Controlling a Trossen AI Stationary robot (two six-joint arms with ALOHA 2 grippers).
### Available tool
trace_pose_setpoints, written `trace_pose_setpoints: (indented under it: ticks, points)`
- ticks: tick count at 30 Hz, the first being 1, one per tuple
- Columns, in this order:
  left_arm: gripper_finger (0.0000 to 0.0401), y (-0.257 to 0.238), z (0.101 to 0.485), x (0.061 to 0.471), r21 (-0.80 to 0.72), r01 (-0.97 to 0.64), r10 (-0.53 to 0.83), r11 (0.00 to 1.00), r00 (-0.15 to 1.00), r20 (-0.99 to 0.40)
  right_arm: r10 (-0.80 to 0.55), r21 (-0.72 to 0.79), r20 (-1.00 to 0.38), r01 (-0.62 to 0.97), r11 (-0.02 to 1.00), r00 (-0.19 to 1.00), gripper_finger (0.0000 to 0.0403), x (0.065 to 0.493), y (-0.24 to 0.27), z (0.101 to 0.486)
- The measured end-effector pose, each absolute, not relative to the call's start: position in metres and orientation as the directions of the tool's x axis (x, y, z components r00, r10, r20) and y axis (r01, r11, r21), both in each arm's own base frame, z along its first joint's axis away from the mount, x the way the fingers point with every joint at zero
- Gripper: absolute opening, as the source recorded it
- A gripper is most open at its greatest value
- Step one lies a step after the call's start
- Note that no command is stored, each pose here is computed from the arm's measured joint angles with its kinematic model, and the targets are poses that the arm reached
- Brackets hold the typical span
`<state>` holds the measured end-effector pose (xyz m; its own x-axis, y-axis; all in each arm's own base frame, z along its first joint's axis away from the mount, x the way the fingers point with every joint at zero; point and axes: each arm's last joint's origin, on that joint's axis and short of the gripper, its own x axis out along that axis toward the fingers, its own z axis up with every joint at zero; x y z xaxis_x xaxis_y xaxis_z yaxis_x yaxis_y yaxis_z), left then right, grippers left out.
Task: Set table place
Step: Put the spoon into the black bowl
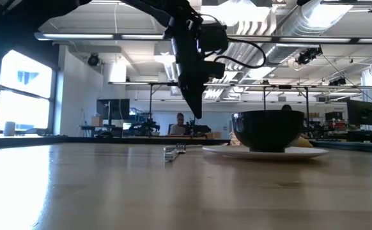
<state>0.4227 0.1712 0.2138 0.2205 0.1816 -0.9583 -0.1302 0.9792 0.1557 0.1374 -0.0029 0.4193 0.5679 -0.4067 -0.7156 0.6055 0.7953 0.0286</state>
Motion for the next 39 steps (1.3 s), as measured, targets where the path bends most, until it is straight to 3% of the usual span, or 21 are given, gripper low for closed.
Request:
trace_pose_setpoints:
  ticks: [23, 30, 32, 39]
  points:
    - [0.0221, 0.158, 0.214, 0.429, 0.191, -0.129, 0.216, 0.973, 0.222, -0.951, -0.408, 0.015, -0.704, 0.587, 0.81, 0.581, 0.0001, 0.139, -0.003, 0.42]
    - [0.0221, 0.163, 0.193, 0.432, 0.149, -0.123, 0.17, 0.981, 0.184, -0.968, -0.408, 0.018, -0.701, 0.586, 0.81, 0.585, 0.0001, 0.139, -0.003, 0.421]
    - [0.0221, 0.161, 0.186, 0.428, 0.128, -0.112, 0.142, 0.985, 0.128, -0.982, -0.408, 0.019, -0.701, 0.586, 0.81, 0.585, 0.0001, 0.139, -0.003, 0.421]
    - [0.0221, 0.163, 0.171, 0.436, 0.11, -0.174, 0.136, 0.979, 0.142, -0.981, -0.406, 0.023, -0.698, 0.585, 0.811, 0.59, 0.0001, 0.14, -0.003, 0.421]
